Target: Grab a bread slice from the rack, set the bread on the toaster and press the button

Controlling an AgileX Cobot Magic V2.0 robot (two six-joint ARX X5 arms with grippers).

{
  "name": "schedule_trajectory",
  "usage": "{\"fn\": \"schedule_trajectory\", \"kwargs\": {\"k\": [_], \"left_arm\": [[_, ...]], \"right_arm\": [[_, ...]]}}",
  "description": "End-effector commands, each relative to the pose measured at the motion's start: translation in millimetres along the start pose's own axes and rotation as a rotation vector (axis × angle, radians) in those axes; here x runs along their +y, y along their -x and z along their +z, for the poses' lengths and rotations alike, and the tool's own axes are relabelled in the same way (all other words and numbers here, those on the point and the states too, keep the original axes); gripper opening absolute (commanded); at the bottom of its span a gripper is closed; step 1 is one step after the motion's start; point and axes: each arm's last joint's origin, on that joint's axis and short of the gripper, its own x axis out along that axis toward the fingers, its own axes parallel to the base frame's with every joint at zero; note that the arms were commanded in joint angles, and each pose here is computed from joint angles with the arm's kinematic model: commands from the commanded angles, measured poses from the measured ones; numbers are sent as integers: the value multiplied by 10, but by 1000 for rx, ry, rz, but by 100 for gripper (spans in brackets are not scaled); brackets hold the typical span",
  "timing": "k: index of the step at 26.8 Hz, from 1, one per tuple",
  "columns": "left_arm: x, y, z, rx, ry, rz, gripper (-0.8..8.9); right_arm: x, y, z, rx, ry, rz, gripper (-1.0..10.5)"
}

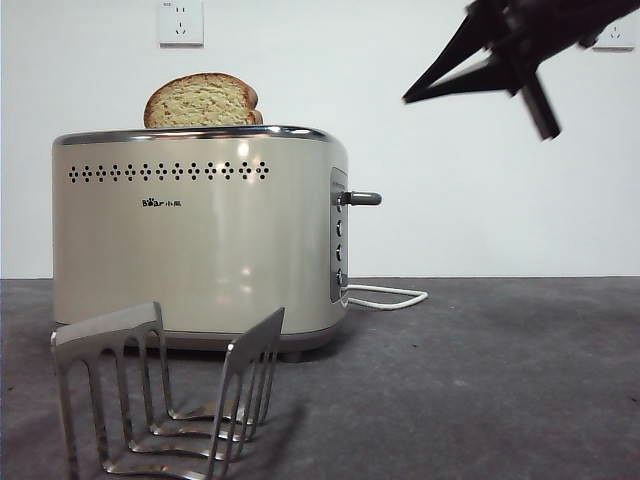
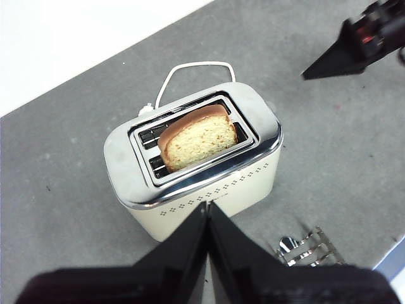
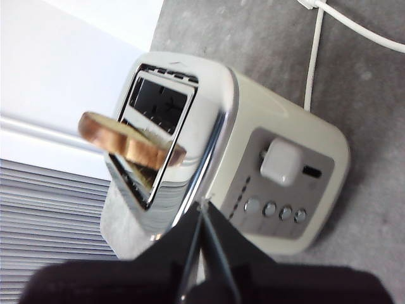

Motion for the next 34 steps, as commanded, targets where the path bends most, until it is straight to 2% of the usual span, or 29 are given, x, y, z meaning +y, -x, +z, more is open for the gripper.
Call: {"fn": "schedule_trajectory", "kwargs": {"k": [1, 14, 22, 34], "left_arm": [[-11, 27, -79, 0, 40, -5, -8], [-44, 119, -375, 3, 118, -5, -8], [-45, 132, -383, -1, 136, -5, -8], [-44, 125, -380, 2, 140, -5, -8]], "right_arm": [[-86, -103, 37, 1, -35, 10, -7], [-460, -498, 59, 39, -125, 20, -7], [-526, -669, 8, 67, -130, 15, -8], [-738, -824, -80, 105, -200, -65, -7]]}}
